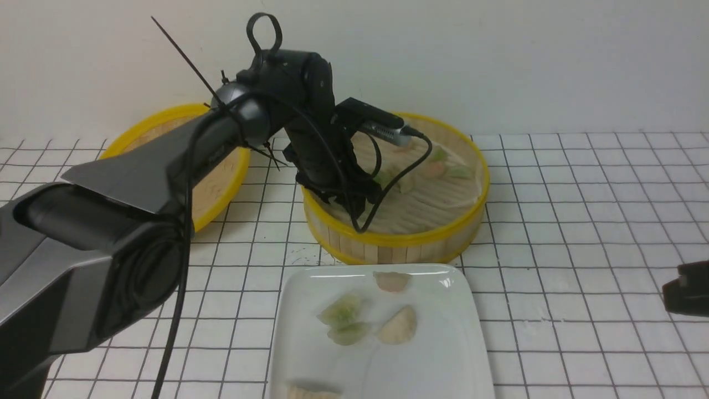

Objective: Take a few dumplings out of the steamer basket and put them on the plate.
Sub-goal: Use the left arm to grab a dumpling from the steamer, then use the left arm to put the dumpling into the plate, then use the right arm to grab a dumpling from inside the steamer

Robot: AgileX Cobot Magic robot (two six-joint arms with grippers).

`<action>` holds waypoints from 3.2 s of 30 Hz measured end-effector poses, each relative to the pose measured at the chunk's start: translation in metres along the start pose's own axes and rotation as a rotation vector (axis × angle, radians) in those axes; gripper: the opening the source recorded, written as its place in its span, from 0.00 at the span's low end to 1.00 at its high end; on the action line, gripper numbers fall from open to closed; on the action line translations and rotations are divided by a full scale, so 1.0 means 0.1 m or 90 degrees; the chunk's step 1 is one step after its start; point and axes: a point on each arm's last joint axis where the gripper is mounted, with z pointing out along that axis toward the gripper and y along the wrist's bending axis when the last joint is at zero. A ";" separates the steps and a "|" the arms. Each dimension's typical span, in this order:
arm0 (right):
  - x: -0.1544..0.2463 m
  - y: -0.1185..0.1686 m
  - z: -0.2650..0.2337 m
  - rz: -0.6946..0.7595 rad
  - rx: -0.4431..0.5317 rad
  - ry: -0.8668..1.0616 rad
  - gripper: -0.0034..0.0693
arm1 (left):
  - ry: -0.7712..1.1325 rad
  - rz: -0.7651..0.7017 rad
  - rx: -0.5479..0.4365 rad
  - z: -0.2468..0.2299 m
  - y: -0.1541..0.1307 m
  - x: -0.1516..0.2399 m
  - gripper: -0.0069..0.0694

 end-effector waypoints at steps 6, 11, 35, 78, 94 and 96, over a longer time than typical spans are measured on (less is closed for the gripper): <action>0.00 0.00 0.00 0.000 0.000 -0.001 0.03 | 0.000 0.034 -0.010 0.03 -0.03 -0.01 0.45; 0.00 0.00 0.00 0.000 0.000 -0.001 0.03 | 0.023 0.045 -0.009 -0.03 -0.11 0.00 0.33; -0.02 0.06 0.00 -0.006 -0.042 -0.012 0.03 | 0.024 0.043 0.046 -1.98 -1.06 1.00 0.33; -2.17 1.09 2.44 -0.284 -0.038 0.063 0.35 | -0.095 -0.099 -0.073 -2.89 -0.99 1.74 0.08; -2.14 1.03 3.35 -0.300 -0.022 0.063 0.50 | -0.182 -0.116 -0.094 -3.34 -0.99 2.19 0.08; -2.13 1.03 3.35 -0.297 -0.026 0.069 0.41 | -0.183 -0.114 -0.103 -3.34 -0.98 2.19 0.08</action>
